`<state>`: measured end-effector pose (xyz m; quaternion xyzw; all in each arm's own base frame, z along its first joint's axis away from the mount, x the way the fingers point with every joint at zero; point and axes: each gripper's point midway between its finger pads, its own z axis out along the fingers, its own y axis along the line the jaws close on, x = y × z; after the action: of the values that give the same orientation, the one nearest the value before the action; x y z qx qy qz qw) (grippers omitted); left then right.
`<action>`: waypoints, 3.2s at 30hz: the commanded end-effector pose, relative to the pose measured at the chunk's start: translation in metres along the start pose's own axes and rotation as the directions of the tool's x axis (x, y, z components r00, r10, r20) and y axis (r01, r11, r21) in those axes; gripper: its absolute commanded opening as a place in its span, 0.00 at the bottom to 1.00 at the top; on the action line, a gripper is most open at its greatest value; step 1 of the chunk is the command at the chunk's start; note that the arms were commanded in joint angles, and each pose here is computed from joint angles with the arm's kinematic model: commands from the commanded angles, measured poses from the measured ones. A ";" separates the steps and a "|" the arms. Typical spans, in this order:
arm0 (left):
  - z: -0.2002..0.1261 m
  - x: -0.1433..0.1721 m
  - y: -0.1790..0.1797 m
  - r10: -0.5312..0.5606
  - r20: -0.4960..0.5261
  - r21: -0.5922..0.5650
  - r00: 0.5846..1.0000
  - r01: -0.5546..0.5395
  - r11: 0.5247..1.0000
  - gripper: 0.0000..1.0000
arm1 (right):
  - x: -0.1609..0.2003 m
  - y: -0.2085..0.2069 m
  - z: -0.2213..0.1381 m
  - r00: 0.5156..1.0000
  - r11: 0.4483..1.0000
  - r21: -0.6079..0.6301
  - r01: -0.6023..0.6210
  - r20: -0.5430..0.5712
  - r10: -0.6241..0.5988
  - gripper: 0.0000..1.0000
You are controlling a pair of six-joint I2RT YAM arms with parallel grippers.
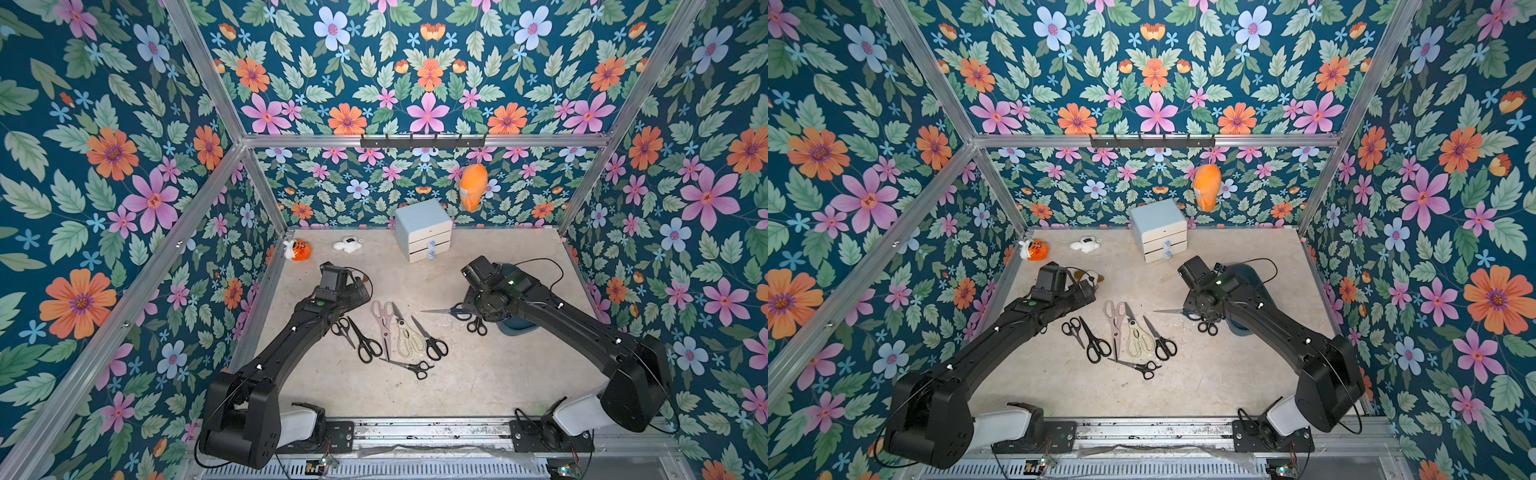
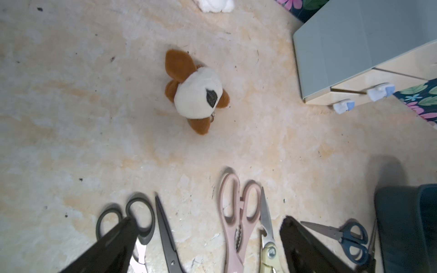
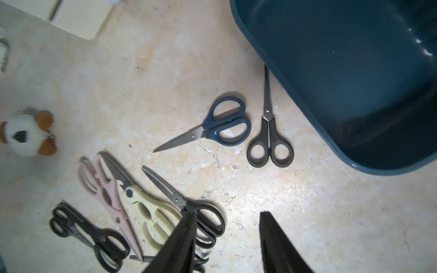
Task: Put the scissors into the storage box
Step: Pick up the scissors from the center of the board.
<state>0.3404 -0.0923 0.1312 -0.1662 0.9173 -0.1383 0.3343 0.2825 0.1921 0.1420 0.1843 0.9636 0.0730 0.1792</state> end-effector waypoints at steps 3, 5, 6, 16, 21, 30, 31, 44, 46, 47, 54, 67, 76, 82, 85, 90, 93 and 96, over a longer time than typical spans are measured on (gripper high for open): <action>-0.004 0.017 -0.007 -0.010 -0.050 0.067 0.999 0.013 0.998 0.99 | 0.009 -0.006 0.021 1.000 0.998 0.067 -0.011 -0.020 0.013 0.34; -0.002 0.024 -0.009 0.004 -0.070 0.082 0.998 0.002 0.997 0.99 | 0.011 -0.002 0.031 0.999 0.997 0.072 0.014 -0.036 -0.011 0.31; -0.001 0.028 -0.009 0.013 -0.078 0.083 0.997 -0.006 0.996 0.99 | 0.011 0.000 0.037 0.999 0.996 0.083 0.027 -0.043 -0.024 0.29; 0.003 0.051 0.009 0.003 -0.093 0.024 0.996 -0.001 1.000 0.99 | 0.021 -0.002 0.086 0.993 0.987 0.145 0.069 -0.100 -0.055 0.24; 0.002 0.051 0.010 -0.007 -0.088 0.022 0.996 0.009 1.000 0.99 | 0.023 -0.006 0.102 0.985 0.987 0.145 0.069 -0.166 -0.045 0.25; 0.007 0.050 0.006 -0.003 -0.095 0.020 0.995 0.005 1.000 0.99 | 0.023 -0.028 0.107 0.976 0.985 0.145 0.098 -0.205 -0.067 0.25; 0.008 0.049 0.005 -0.001 -0.096 0.018 0.995 0.003 1.000 0.99 | 0.022 -0.027 0.107 0.977 0.984 0.142 0.104 -0.202 -0.074 0.25; 0.002 0.048 0.005 -0.010 -0.090 0.017 0.996 0.012 1.000 0.99 | 0.018 -0.024 0.119 0.978 0.984 0.138 0.115 -0.191 -0.087 0.23; 0.001 0.051 0.009 -0.015 -0.087 0.011 0.996 0.016 1.000 0.99 | 0.019 -0.027 0.122 0.977 0.983 0.142 0.114 -0.196 -0.085 0.23; 0.000 0.052 0.010 -0.018 -0.087 0.007 0.996 0.019 1.000 0.99 | 0.020 -0.029 0.123 0.976 0.982 0.149 0.116 -0.198 -0.085 0.23; -0.004 0.060 0.016 -0.034 -0.091 0.006 0.995 0.034 0.999 0.99 | 0.029 -0.037 0.132 0.975 0.984 0.146 0.098 -0.212 -0.065 0.21; -0.010 0.062 0.022 -0.039 -0.077 -0.003 0.996 0.039 0.999 0.99 | 0.038 -0.046 0.135 0.974 0.985 0.150 0.088 -0.220 -0.054 0.02; -0.007 0.065 0.021 -0.024 -0.082 0.012 0.996 0.025 1.000 0.99 | 0.031 -0.031 0.090 0.981 0.986 0.109 0.129 -0.162 -0.110 0.00; 0.001 0.061 0.009 0.020 -0.105 0.041 0.994 -0.016 0.999 0.99 | 0.038 -0.016 0.054 0.986 0.989 0.061 0.134 -0.112 -0.127 0.00; 0.004 0.060 0.003 0.027 -0.114 0.062 0.993 -0.020 0.998 0.99 | 0.040 -0.007 0.036 0.985 0.990 0.012 0.142 -0.096 -0.140 0.00; 0.007 0.058 -0.003 0.024 -0.119 0.082 0.993 -0.015 0.997 0.99 | 0.027 0.001 0.002 0.982 0.981 -0.057 0.183 -0.035 -0.185 0.00; 0.008 0.061 -0.002 0.019 -0.126 0.079 0.992 -0.009 0.997 0.99 | 0.014 -0.001 -0.016 0.969 0.968 -0.049 0.246 0.004 -0.246 0.00; 0.009 0.065 0.000 0.007 -0.137 0.077 0.991 0.004 0.997 0.99 | 0.000 -0.012 -0.021 0.958 0.958 -0.033 0.285 -0.009 -0.286 0.00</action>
<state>0.2988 -0.1173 0.0880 -0.1431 0.9337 -0.1774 0.2760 0.2730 0.1980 0.1579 0.0754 0.9734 0.0978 0.1929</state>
